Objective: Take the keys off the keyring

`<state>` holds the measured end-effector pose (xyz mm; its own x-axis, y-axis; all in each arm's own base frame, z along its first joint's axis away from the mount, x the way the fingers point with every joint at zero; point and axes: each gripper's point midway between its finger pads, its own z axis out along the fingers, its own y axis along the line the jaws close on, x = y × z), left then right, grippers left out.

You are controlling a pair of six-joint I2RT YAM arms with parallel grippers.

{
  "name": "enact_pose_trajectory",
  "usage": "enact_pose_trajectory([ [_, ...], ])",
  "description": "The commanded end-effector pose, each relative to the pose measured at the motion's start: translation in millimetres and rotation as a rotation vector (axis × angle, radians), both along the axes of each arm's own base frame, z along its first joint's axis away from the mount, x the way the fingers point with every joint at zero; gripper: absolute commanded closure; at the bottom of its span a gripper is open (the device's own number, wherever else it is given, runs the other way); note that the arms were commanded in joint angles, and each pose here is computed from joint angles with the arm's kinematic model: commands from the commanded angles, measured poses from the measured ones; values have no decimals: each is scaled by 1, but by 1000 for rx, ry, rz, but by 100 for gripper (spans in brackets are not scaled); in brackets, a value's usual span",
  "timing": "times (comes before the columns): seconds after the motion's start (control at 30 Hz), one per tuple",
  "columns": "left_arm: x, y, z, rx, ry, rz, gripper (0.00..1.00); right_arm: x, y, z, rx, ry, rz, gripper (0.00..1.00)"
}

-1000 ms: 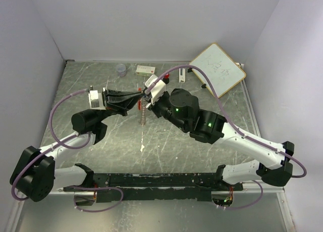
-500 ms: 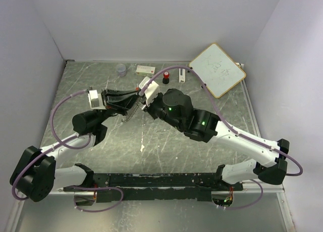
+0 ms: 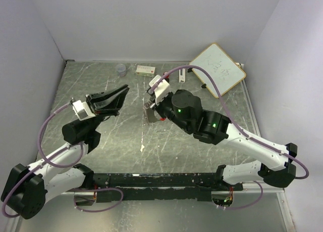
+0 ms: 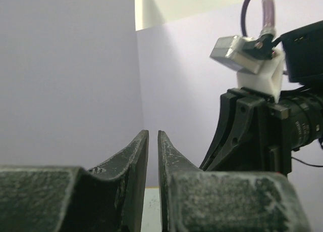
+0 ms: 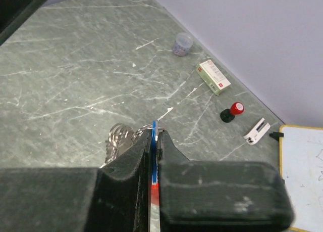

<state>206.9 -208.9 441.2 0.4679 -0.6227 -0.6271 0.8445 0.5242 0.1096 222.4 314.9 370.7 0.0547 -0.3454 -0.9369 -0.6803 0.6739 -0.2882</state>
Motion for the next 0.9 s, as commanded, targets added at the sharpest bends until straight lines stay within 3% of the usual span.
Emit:
enact_pose_trajectory([
  [0.0,18,4,-5,22,40,91,76,1,-15,26,46,-30,-45,100],
  [0.5,29,-43,-20,249,28,-45,71,2,-13,34,41,-43,-38,100],
  [0.87,22,-63,-36,332,-9,-165,71,0,-19,43,58,-54,-42,100],
])
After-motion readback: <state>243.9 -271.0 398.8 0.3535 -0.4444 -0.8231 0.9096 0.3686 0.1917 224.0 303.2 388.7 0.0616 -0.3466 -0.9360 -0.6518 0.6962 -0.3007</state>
